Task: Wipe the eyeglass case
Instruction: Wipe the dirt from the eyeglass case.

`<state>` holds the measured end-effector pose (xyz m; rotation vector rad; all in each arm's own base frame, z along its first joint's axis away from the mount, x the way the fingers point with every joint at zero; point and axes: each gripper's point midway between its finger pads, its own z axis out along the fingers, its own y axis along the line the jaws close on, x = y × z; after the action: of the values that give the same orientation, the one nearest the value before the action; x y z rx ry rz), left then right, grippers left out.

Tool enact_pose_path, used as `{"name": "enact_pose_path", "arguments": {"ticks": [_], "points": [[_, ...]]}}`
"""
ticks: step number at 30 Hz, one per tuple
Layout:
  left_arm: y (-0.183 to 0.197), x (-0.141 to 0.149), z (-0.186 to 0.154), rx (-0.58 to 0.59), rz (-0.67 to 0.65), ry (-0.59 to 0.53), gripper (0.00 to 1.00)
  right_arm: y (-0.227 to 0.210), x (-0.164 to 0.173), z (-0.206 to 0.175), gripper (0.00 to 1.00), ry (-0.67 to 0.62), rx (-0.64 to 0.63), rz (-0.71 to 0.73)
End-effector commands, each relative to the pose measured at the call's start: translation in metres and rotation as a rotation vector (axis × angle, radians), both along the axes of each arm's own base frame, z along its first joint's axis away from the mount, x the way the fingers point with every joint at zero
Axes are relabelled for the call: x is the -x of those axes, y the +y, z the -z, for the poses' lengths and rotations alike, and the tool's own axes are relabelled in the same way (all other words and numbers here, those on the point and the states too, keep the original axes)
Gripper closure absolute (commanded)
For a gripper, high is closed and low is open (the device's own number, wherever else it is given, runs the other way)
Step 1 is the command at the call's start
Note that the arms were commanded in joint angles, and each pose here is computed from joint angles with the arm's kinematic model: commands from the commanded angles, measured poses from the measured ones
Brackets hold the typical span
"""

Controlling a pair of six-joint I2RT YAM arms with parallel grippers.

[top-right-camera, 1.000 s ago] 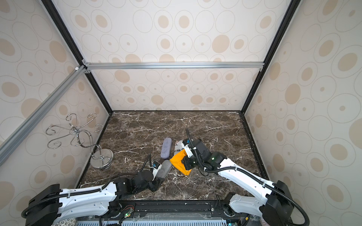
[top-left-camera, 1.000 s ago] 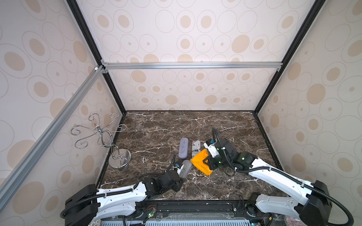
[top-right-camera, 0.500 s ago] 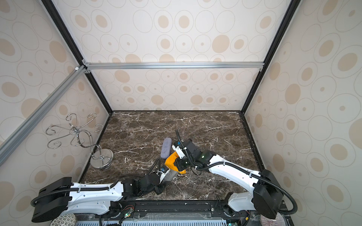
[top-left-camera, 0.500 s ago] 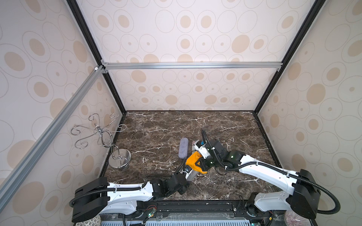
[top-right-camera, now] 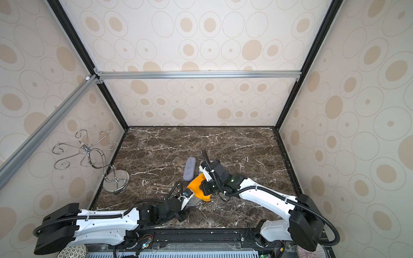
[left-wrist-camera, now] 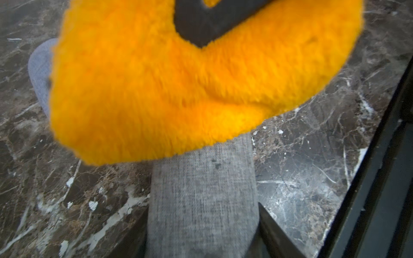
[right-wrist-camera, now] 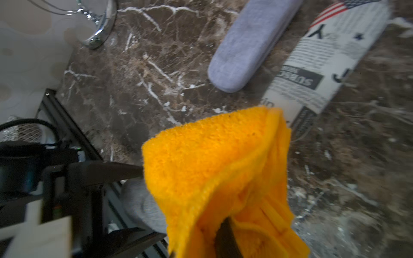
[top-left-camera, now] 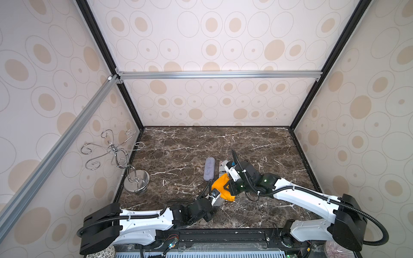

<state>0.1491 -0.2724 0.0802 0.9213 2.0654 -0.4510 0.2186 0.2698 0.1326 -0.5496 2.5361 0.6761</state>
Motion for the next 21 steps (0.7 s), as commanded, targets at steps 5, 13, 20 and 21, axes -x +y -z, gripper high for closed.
{"name": "enact_pose_path", "arguments": {"ticks": [5, 13, 20, 21], "points": [[-0.024, -0.006, -0.049, 0.175, 0.009, -0.096, 0.52, -0.016, 0.011, 0.007, 1.00, 0.028, 0.067, -0.029], [-0.037, -0.013, -0.056, 0.231, -0.020, -0.090, 0.55, 0.023, 0.048, 0.006, 1.00, 0.081, -0.066, -0.165], [-0.038, -0.007, -0.066, 0.284, 0.009, -0.087, 0.56, -0.001, 0.031, 0.025, 1.00, 0.085, 0.004, -0.032], [-0.037, -0.006, -0.066, 0.282, 0.014, -0.083, 0.56, -0.011, 0.025, 0.027, 1.00, 0.078, 0.031, 0.003]]}}
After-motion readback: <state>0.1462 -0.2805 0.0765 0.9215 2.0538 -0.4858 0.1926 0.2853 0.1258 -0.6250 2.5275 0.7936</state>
